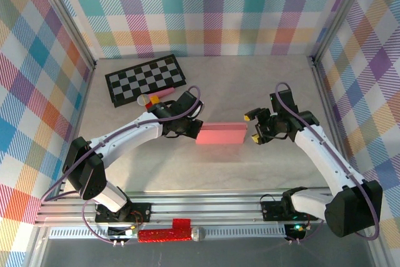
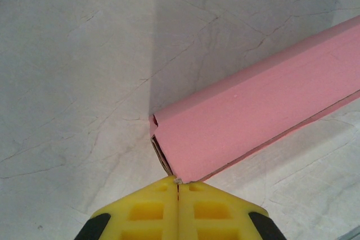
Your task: Fold the paper box
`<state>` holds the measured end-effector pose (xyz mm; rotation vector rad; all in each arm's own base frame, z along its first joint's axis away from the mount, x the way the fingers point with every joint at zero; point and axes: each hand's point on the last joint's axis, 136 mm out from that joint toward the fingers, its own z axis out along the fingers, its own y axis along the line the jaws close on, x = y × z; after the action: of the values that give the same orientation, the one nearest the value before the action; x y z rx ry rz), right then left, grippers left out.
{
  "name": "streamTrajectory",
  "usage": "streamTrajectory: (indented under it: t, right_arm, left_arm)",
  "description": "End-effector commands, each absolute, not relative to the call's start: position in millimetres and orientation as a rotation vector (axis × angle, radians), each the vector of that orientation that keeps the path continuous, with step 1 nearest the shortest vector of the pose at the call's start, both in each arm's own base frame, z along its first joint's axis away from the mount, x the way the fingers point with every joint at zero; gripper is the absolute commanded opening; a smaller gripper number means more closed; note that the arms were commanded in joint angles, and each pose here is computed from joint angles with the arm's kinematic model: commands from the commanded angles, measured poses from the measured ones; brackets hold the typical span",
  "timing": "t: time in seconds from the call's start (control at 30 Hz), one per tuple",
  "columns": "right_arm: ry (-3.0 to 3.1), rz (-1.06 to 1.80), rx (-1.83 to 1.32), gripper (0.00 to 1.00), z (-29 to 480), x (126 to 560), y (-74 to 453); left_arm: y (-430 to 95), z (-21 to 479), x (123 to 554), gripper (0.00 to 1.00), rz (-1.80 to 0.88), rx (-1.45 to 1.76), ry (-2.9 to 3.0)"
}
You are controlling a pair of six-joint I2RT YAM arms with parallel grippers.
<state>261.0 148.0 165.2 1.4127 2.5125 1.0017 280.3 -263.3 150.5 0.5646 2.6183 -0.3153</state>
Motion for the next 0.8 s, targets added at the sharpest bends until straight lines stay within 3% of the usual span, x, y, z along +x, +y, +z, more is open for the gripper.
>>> streamTrajectory:
  t: [0.0,0.77]
  right_arm:
    - [2.403,1.157,1.611,0.68,167,261,157]
    - [2.395,1.177,1.589,0.46,145,266,156]
  left_arm:
    - [-263,151,272,0.0,-0.307,0.596,2.63]
    - [-264,153,274,0.0,-0.303,0.596,2.627]
